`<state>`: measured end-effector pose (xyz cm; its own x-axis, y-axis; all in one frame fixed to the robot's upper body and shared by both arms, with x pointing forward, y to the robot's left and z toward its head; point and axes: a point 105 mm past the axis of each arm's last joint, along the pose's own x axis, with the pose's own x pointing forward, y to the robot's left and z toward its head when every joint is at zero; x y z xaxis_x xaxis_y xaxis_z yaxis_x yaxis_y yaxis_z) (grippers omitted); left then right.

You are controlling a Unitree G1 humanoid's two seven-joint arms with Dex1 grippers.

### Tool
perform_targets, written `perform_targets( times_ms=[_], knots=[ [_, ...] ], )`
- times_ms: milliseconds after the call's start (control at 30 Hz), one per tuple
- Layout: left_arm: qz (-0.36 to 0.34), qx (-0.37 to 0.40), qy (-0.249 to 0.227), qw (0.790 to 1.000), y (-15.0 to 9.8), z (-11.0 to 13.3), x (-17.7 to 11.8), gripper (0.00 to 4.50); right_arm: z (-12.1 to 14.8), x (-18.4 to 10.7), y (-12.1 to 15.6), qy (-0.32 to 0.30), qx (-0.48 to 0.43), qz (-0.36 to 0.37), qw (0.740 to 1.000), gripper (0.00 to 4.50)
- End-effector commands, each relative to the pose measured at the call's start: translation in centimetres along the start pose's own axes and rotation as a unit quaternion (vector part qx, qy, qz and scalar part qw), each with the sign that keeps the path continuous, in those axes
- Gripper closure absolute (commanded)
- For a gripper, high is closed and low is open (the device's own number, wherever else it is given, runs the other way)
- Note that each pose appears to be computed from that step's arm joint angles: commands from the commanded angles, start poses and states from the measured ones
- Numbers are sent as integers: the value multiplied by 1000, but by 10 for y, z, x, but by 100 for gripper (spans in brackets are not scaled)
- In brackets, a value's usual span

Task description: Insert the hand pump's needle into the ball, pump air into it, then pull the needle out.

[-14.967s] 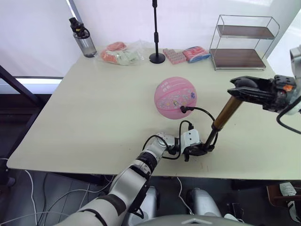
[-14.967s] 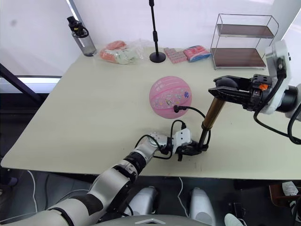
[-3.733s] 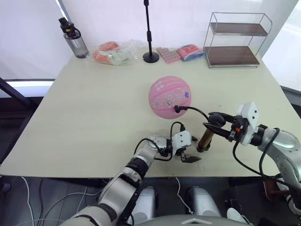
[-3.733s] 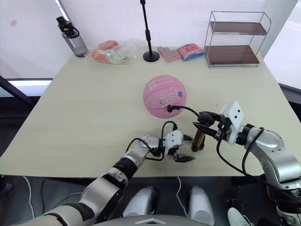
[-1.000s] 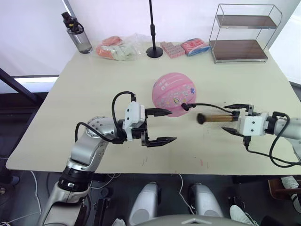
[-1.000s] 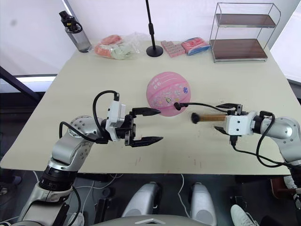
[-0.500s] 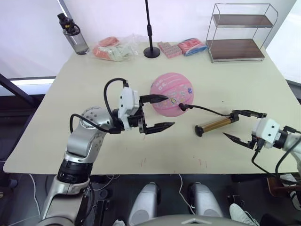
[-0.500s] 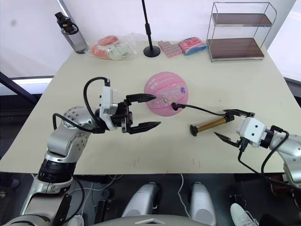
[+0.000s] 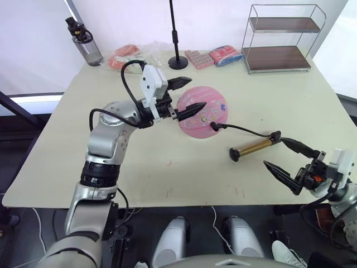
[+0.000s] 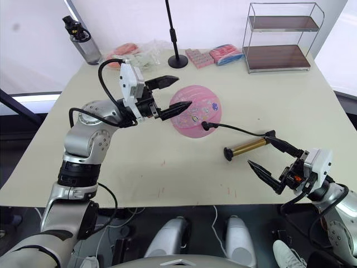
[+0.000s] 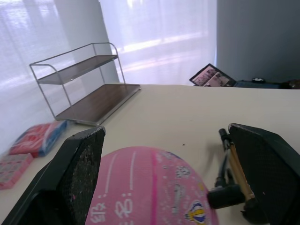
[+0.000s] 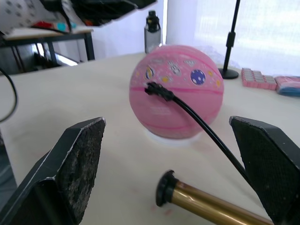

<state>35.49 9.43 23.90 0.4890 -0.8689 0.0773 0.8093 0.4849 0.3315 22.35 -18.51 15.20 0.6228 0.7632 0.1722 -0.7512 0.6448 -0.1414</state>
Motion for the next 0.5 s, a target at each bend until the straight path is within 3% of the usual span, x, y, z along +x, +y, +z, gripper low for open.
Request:
perform_targets(
  times_ms=[33,500],
  knots=[
    [13,6,3,1000,7,5,9,0,13,1,5,-21,-7,9,1000,7],
    [73,-40,60,995,32,-21,45,0,12,11,11,-37,-10,12,999,7]
  ],
)
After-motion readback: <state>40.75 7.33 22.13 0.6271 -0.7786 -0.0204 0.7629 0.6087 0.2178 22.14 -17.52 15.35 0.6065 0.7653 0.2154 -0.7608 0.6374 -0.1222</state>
